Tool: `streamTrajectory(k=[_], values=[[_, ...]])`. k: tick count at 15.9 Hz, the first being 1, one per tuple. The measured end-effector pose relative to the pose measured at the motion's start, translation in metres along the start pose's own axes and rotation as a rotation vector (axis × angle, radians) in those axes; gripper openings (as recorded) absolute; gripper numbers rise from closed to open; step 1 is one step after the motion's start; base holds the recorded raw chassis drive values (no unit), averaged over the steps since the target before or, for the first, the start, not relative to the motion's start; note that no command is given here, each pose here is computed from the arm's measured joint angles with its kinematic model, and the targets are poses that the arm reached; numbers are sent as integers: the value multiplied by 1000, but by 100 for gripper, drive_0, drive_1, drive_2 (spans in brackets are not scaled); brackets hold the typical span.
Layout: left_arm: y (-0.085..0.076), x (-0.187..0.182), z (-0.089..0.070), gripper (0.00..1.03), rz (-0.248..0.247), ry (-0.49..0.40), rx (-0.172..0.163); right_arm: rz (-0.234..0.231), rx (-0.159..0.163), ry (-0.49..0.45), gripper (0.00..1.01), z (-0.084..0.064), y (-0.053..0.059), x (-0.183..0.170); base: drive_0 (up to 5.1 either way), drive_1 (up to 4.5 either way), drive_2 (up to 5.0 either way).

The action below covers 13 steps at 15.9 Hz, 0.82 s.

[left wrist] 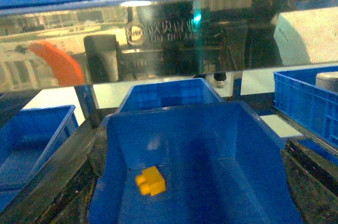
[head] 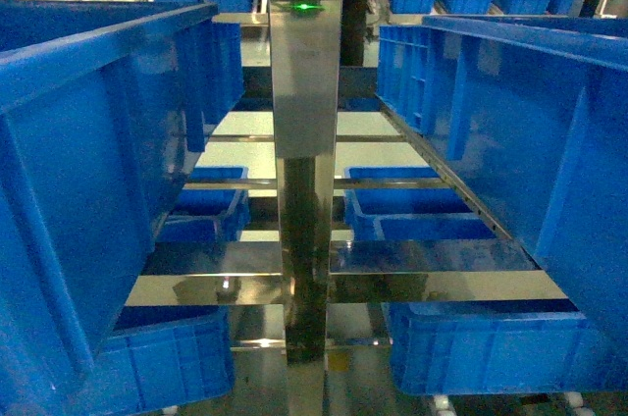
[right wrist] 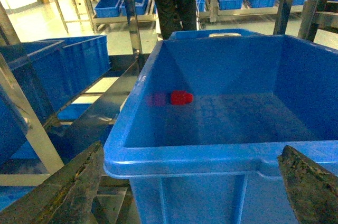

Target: Sort and place red and yellow blocks in left bins

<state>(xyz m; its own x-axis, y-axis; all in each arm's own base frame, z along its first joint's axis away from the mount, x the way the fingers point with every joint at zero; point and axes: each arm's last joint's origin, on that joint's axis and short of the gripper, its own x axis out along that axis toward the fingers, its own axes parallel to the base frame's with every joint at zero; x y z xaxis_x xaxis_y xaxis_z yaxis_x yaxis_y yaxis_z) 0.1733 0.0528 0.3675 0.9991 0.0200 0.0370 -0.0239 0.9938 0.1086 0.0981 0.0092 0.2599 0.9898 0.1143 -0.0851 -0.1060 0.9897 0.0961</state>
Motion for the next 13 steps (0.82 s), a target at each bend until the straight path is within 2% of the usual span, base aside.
streamTrajectory(k=[2, 4, 7, 12, 13], values=[[-12, -1, -7, 98, 20, -45, 23, 0, 0, 0, 98, 0, 0, 0, 0, 0, 0], [-25, -8, -4, 98, 29, -124, 60, 0, 0, 0, 98, 0, 0, 0, 0, 0, 0], [-35, -15, -1, 98, 9, -135, 66, 0, 0, 0, 98, 0, 0, 0, 0, 0, 0], [-33, -12, -4, 98, -7, -106, 22, 0, 0, 0, 98, 0, 0, 0, 0, 0, 0], [-33, -12, -4, 98, -8, -109, 22, 0, 0, 0, 98, 0, 0, 0, 0, 0, 0]])
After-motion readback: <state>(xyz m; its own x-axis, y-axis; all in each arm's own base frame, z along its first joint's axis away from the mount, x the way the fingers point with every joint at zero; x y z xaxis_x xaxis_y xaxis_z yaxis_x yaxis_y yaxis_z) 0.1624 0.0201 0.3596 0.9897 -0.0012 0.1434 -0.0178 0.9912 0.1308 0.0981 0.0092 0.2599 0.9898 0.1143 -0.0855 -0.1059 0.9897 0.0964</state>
